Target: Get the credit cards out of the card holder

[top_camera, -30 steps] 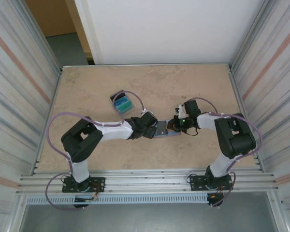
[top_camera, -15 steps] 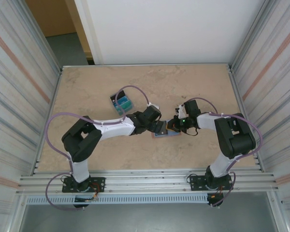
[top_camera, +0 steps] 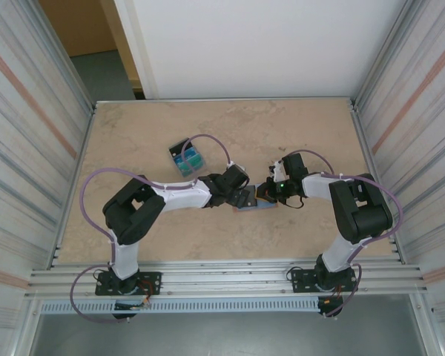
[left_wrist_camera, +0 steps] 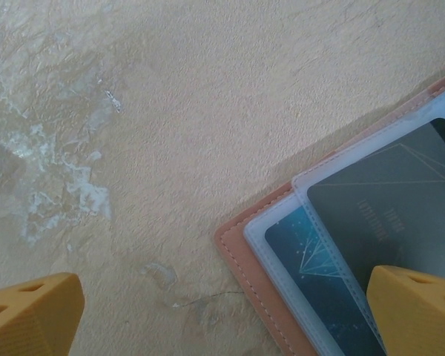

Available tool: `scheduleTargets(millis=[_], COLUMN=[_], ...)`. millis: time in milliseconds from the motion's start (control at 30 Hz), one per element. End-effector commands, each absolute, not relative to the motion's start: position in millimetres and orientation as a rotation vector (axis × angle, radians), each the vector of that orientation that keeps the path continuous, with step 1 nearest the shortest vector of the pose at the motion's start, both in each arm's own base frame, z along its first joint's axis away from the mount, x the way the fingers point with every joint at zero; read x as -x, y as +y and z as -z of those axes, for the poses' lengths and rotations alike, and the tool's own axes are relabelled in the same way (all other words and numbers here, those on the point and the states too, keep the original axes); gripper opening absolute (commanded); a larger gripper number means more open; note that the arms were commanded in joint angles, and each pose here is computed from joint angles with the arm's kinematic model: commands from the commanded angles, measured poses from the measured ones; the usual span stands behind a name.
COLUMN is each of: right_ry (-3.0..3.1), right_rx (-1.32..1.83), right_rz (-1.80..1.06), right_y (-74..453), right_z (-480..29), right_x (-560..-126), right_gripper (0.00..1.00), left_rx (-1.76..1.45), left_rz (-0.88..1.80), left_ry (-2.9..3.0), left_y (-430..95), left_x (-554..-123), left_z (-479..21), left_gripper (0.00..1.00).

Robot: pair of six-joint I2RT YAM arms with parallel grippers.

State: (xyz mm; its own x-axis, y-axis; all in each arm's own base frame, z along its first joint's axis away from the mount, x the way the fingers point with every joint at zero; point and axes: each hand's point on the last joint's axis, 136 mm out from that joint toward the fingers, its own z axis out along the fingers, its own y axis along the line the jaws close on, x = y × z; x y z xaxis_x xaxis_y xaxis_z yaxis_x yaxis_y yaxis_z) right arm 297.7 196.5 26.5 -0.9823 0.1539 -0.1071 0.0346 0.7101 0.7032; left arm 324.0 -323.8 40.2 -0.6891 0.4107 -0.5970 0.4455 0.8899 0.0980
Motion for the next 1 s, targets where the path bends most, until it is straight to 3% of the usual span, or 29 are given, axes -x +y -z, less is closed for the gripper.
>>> scheduleTargets(millis=[0, 567, 967], right_ry=[2.783, 2.781, 2.783], right_rx=[-0.143, -0.183, -0.196], right_rz=[-1.089, -1.077, -1.057], right_y=[191, 182, 177], right_z=[-23, -21, -19], right_x=[-292, -294, -292], right_gripper=[0.08, 0.02, 0.07], left_rx=[-0.631, -0.656, -0.663], left_rz=[-0.004, -0.046, -0.058], left_ry=[2.435, 2.463, 2.466], left_y=[-314, -304, -303], left_x=[-326, -320, -320], left_z=[-34, -23, -20], left_gripper=[0.99, 0.99, 0.99])
